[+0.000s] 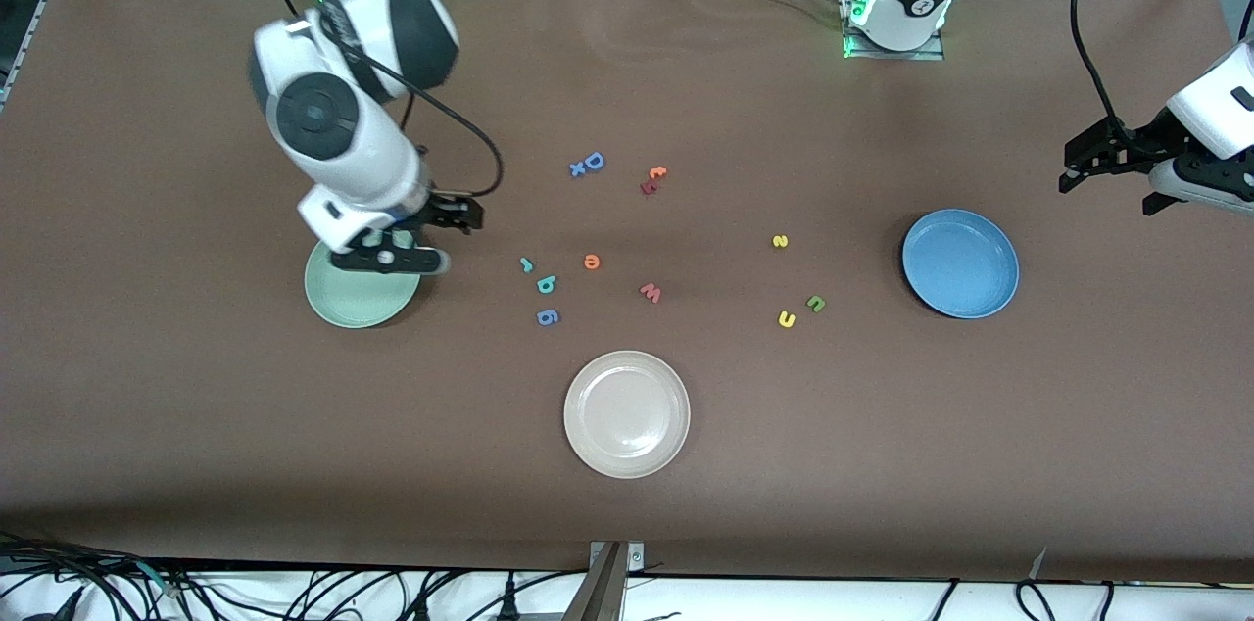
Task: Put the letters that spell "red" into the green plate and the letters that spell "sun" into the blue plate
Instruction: 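Grasp the orange e with the right gripper while the left gripper reaches letters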
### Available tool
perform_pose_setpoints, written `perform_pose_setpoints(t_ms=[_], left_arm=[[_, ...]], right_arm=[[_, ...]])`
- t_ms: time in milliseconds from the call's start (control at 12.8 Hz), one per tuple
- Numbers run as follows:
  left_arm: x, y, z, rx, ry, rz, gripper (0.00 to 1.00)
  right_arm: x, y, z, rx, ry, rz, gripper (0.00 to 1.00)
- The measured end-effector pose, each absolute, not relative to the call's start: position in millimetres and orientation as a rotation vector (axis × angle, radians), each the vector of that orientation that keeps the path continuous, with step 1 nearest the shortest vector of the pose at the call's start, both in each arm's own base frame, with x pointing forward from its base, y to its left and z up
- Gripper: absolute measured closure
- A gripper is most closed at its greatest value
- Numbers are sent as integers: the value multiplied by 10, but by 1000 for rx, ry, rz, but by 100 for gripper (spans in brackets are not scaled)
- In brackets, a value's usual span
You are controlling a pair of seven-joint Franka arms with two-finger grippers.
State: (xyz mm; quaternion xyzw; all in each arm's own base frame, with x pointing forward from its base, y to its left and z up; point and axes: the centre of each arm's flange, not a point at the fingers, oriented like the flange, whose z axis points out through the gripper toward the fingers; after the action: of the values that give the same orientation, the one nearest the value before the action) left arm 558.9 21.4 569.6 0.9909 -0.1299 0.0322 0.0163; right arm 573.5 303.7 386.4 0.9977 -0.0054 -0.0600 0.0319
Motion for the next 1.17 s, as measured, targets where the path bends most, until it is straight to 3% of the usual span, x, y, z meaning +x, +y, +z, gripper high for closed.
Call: perform_pose_setpoints(t_ms=[389, 700, 1090, 1167], left_arm=[[5576, 238, 5620, 3079, -404, 72, 0], [5592, 77, 5515, 3034, -657, 47, 0], [5812, -403, 4618, 2960, -751, -30, 4], [5864, -474, 4478, 2953, -764, -20, 4]], right_arm=[[5557, 3738, 3188, 3092, -39, -138, 0], [5470, 4165, 2552, 3143, -95, -26, 0], [5464, 4272, 2264, 3153, -159, 8, 0], [5423, 4351, 2204, 3161, -206, 25, 9]])
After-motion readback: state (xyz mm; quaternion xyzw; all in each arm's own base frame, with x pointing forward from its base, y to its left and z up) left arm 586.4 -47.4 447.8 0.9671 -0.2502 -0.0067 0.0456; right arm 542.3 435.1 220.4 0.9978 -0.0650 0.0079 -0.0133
